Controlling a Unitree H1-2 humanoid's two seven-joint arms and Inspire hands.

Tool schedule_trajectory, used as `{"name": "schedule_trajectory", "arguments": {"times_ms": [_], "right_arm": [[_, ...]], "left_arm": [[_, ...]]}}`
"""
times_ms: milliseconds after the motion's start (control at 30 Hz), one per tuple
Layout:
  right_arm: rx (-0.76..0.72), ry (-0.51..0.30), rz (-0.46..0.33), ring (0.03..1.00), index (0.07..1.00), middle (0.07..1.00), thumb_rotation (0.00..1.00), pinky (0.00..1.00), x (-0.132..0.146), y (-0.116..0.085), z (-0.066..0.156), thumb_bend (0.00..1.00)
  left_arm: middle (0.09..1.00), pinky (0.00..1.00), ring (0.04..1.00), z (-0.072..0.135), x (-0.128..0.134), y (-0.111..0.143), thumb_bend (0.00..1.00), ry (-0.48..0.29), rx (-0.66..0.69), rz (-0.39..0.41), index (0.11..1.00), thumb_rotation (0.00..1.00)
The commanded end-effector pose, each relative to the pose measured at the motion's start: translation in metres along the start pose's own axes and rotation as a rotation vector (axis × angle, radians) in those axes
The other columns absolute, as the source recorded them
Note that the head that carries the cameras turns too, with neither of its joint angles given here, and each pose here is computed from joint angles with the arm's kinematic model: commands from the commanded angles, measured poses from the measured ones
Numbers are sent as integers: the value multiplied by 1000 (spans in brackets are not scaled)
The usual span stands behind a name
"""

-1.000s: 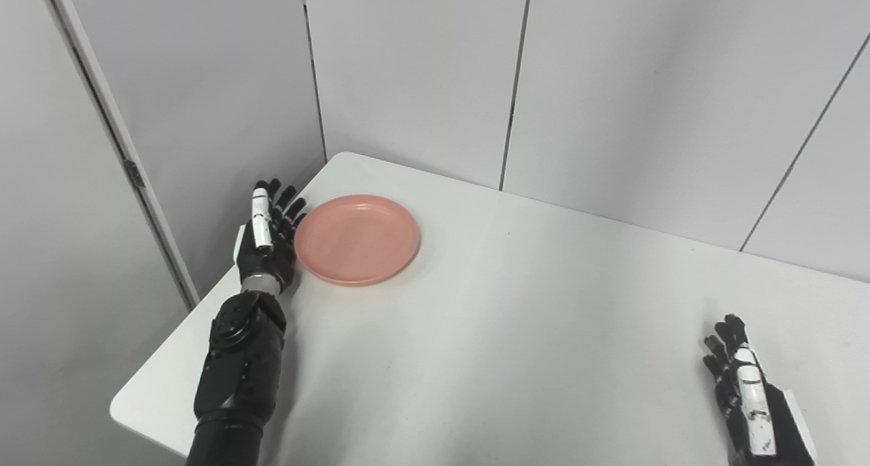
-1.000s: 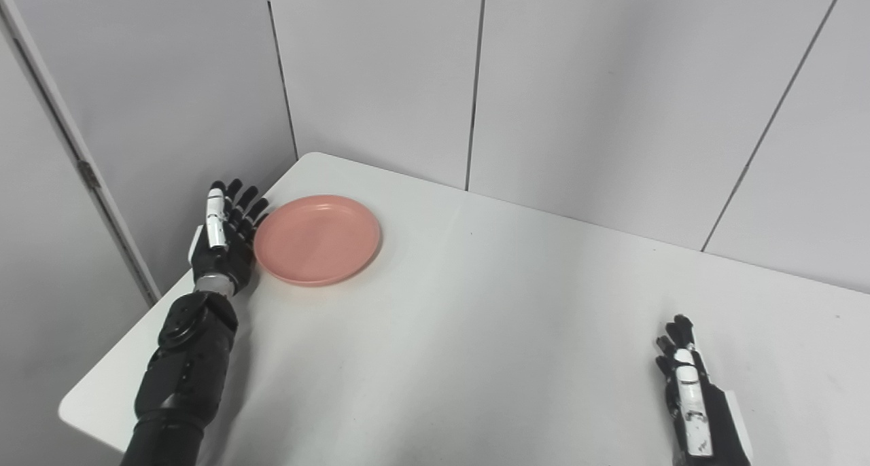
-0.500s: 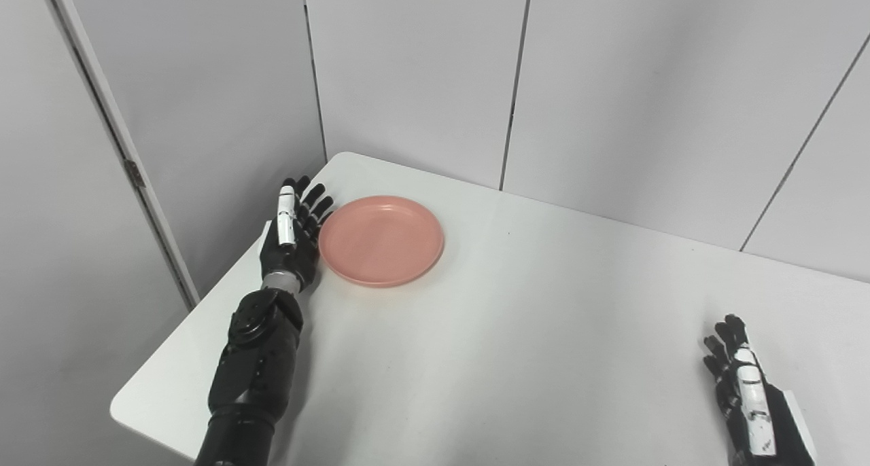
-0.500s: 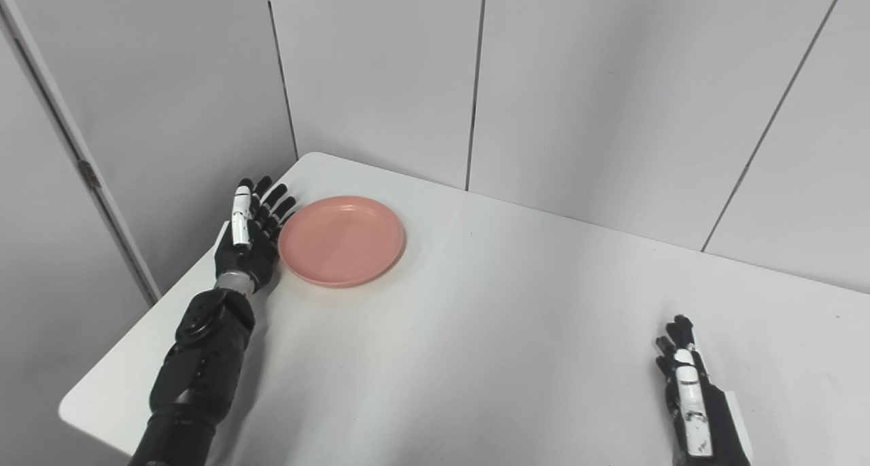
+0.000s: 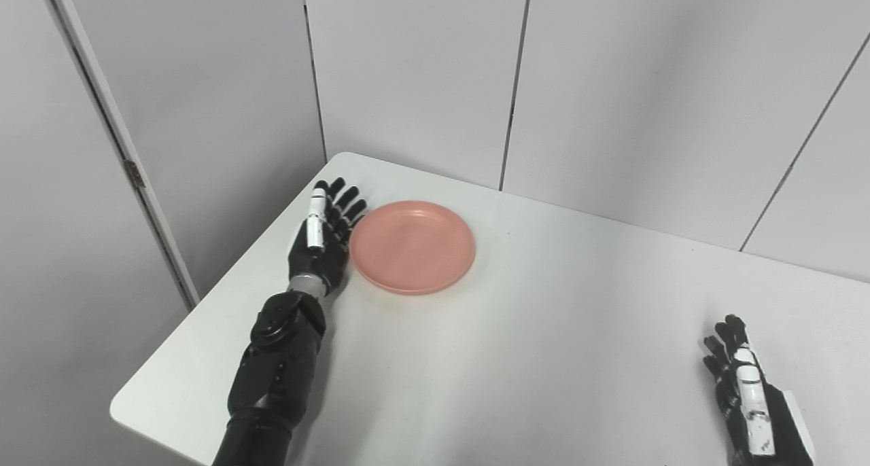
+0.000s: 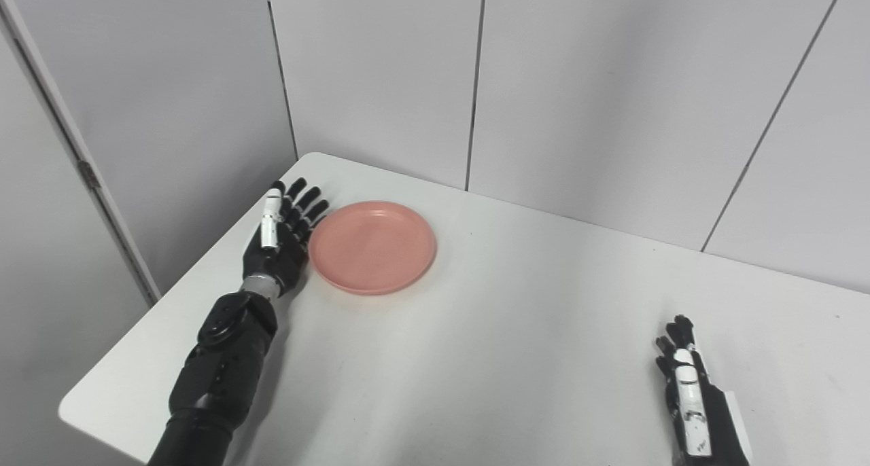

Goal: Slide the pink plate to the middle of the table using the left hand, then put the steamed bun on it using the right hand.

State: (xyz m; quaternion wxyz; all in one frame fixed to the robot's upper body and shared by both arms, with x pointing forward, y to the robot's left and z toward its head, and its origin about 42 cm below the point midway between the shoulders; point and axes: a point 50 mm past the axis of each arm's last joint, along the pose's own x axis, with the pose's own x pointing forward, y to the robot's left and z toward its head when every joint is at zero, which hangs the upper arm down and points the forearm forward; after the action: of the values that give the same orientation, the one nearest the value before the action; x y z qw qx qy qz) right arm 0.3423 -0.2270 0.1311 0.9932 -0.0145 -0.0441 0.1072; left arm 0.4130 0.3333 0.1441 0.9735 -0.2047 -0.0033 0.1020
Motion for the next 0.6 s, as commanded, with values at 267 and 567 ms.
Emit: {"name": "schedule_trajectory", "arguments": {"times_ms": [267, 567], "right_arm": [[7, 32, 10, 968, 1000, 991, 1000, 1000, -8, 14, -11, 203], [7, 39, 5, 956, 987, 977, 1000, 998, -9, 22, -14, 216]], "left_arm": [[885, 868, 872, -6, -3, -40, 420, 77, -12, -143, 879, 1000], [883, 862, 869, -18, -14, -70, 421, 148, 26, -251, 881, 1000]]}}
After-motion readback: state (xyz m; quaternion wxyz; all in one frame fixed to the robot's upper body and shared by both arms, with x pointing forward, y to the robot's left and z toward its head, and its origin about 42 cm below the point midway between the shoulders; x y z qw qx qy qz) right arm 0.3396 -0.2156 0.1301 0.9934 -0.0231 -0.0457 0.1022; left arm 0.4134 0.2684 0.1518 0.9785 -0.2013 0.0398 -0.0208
